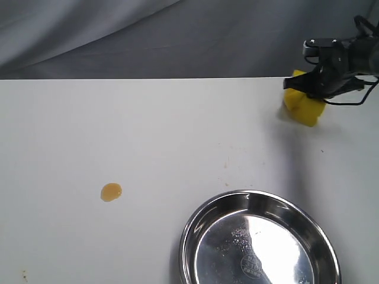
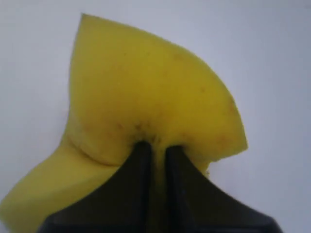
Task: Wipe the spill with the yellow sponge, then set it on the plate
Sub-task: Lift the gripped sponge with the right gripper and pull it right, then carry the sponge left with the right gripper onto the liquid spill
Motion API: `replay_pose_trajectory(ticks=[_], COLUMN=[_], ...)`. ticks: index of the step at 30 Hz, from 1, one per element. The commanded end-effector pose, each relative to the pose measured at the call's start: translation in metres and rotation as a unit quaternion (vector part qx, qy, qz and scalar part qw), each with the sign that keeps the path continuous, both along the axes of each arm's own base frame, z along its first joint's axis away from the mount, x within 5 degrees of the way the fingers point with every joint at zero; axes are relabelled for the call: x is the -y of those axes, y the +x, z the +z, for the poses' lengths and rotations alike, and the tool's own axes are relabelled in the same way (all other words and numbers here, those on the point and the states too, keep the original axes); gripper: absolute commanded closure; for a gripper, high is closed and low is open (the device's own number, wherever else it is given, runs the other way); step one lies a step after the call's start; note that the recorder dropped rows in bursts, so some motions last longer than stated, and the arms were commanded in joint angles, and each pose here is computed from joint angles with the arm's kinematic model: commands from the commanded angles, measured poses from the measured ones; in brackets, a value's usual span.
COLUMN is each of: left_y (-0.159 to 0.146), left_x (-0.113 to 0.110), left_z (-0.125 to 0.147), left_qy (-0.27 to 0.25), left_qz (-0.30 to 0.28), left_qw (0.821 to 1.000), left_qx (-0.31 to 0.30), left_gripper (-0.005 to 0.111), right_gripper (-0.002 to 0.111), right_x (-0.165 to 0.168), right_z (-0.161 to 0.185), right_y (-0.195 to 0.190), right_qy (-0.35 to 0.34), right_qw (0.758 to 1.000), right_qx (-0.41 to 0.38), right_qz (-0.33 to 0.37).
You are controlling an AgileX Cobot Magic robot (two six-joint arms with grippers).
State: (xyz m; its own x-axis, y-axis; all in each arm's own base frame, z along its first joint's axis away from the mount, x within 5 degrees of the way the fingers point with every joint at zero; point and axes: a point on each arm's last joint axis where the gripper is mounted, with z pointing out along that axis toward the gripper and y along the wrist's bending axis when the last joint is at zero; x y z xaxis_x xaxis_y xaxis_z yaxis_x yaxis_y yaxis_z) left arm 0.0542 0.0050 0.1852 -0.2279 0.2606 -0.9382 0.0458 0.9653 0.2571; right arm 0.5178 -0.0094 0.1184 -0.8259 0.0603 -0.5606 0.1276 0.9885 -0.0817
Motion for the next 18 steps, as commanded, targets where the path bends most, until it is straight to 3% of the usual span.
replay_pose_trajectory(ticks=[1, 8, 18], left_y=[0.000, 0.000, 0.000], left_x=[0.000, 0.000, 0.000], left_z=[-0.001, -0.001, -0.001], left_qy=[0.000, 0.000, 0.000], left_qz=[-0.003, -0.003, -0.003], left_qw=[1.000, 1.000, 1.000], left_qx=[0.001, 0.001, 0.001], left_gripper=[0.107, 0.107, 0.107], right_gripper=[0.108, 0.108, 0.108], right_x=[0.046, 0.027, -0.082], right_z=[-0.019, -0.018, -0.021], right_y=[-0.018, -0.012, -0.016], right_qy=[-0.102, -0.078, -0.020], right_qw=[0.989, 0.994, 0.979], right_qx=[-0.099, -0.073, -0.077], right_qz=[-0.047, -0.015, 0.189])
